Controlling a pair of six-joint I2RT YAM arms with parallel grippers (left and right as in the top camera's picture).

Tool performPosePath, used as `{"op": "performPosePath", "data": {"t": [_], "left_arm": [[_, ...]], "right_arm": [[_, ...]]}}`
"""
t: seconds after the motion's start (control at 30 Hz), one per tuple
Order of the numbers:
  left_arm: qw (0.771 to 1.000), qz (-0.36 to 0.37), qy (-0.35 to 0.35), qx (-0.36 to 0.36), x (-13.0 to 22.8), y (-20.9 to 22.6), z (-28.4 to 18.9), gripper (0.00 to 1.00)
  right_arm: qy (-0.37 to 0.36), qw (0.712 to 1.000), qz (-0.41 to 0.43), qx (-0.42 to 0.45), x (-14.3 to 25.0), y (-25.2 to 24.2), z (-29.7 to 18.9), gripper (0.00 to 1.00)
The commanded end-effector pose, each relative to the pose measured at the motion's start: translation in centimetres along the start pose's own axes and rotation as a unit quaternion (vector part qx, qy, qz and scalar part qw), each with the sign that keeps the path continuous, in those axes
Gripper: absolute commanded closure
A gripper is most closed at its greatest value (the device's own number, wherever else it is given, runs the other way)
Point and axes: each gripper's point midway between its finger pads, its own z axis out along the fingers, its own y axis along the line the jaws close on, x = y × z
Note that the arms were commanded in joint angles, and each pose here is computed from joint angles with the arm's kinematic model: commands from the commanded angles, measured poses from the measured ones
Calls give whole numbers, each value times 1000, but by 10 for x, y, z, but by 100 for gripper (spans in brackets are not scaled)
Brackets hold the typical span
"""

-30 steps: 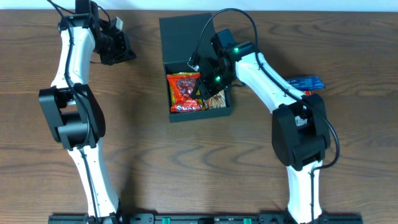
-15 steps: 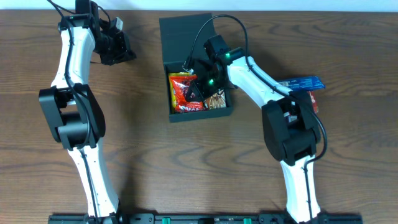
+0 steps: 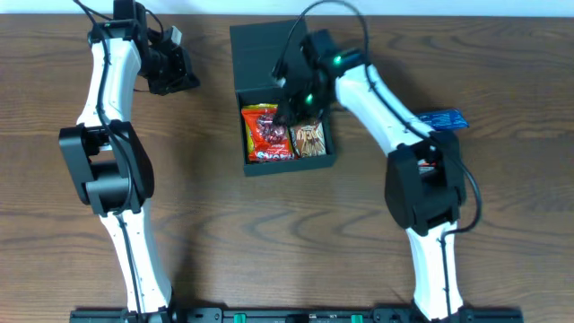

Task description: Pack container

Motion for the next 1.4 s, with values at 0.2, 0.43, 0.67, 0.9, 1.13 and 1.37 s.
{"op": "performPosePath", "data": {"t": [0.2, 0.43, 0.67, 0.9, 1.13, 1.37], "left_arm": [[1000, 23, 21, 2, 12, -21, 1, 94], [998, 50, 26, 7, 17, -45, 15, 94], [997, 63, 42, 8, 29, -61, 38, 94], [998, 47, 47, 1, 33, -64, 42, 94], [998, 46, 26, -45, 29, -53, 14, 94], [997, 25, 52, -53, 43, -35, 25, 94]], "right_arm": [[26, 990, 27, 137, 17, -31, -51, 99], [60, 988, 38, 140, 36, -31, -45, 98], [73, 988, 4, 135, 39, -23, -36, 99], [76, 987, -1, 143, 40, -26, -37, 99], [76, 986, -1, 146, 40, -27, -38, 99], [75, 986, -2, 146, 40, -26, -37, 99]]}}
